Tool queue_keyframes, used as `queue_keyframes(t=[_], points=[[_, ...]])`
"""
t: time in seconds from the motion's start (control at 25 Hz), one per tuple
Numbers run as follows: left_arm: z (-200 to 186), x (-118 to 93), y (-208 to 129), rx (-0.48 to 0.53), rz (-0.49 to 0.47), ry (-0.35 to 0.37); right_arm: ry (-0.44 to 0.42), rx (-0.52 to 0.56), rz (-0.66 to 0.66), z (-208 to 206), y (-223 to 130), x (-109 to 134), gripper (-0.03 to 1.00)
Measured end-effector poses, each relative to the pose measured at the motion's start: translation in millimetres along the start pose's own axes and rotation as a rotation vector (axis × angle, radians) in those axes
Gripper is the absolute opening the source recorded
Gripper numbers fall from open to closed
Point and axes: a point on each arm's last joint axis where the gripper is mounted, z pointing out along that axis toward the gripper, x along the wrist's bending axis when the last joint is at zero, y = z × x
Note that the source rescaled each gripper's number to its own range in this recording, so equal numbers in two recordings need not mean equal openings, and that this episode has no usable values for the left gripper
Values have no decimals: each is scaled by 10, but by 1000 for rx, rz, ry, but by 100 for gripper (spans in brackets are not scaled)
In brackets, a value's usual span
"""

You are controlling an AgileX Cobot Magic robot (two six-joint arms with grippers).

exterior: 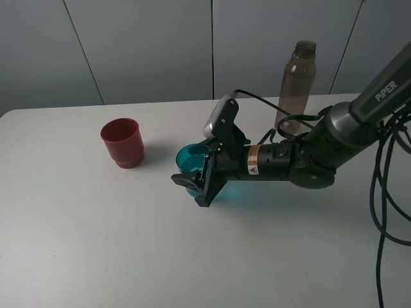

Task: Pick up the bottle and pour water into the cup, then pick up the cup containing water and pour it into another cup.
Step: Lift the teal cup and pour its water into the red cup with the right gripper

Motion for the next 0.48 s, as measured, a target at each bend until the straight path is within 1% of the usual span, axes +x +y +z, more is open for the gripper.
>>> queue_keyframes(t=[0.2,0.32,0.48], points=[[0,0,0,0,0,0,-52,-19,-18,-40,268,-113,10],[0,0,0,0,0,0,-79,-29,7,-39,405,-186,10],[0,0,0,0,0,0,-97,-73,55,-14,592,-276,10]])
